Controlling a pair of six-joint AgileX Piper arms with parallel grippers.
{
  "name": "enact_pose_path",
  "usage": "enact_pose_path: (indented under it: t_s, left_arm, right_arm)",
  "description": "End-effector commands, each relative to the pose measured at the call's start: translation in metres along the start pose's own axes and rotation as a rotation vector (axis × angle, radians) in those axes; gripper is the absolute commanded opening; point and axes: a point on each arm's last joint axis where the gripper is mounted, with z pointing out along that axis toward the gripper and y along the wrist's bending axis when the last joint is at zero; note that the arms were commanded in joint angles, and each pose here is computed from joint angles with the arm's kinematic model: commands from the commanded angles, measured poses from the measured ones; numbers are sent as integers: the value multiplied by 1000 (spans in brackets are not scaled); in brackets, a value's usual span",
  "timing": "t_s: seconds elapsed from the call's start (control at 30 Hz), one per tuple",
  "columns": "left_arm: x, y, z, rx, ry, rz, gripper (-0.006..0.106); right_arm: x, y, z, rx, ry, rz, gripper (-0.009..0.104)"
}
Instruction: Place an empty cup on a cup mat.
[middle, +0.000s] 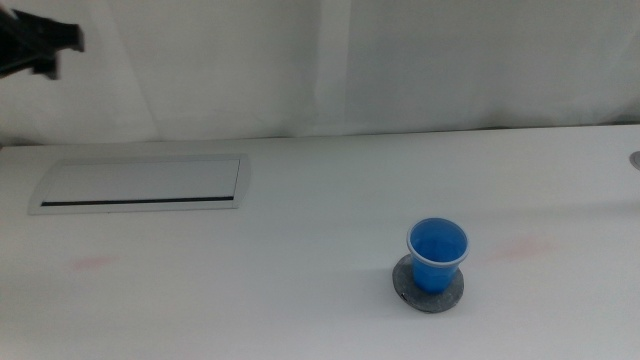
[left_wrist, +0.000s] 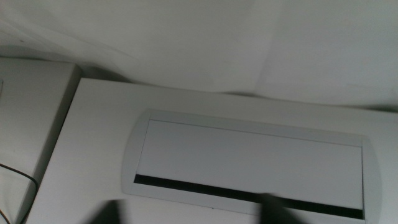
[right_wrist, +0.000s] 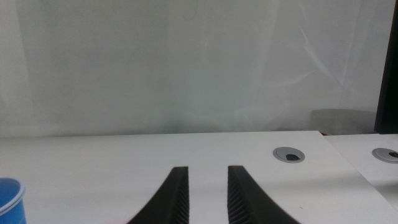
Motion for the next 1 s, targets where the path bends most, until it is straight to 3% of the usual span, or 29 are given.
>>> enact_pose_path:
  t_s: [0.0,0.07,0.4,0.7,0.97]
  left_arm:
    - [8,10,-13,36,-63,-22,38]
    - [21,16,-18,37,-95,-29,-1]
    - [107,25,-72,127,-417,-48,-1]
    - [202,38,-129,154,-808,24,-1]
    - [277,50,-148,139,-861,-44,-1]
  right_arm:
    - [11,1,0,-3,7,-7,24]
    - [11,1,0,-3,7,-7,24]
    - [11,1,0,-3,7,-7,24]
    - [11,1,0,-3,7,-7,24]
    - [11,1,0,-3,7,-7,24]
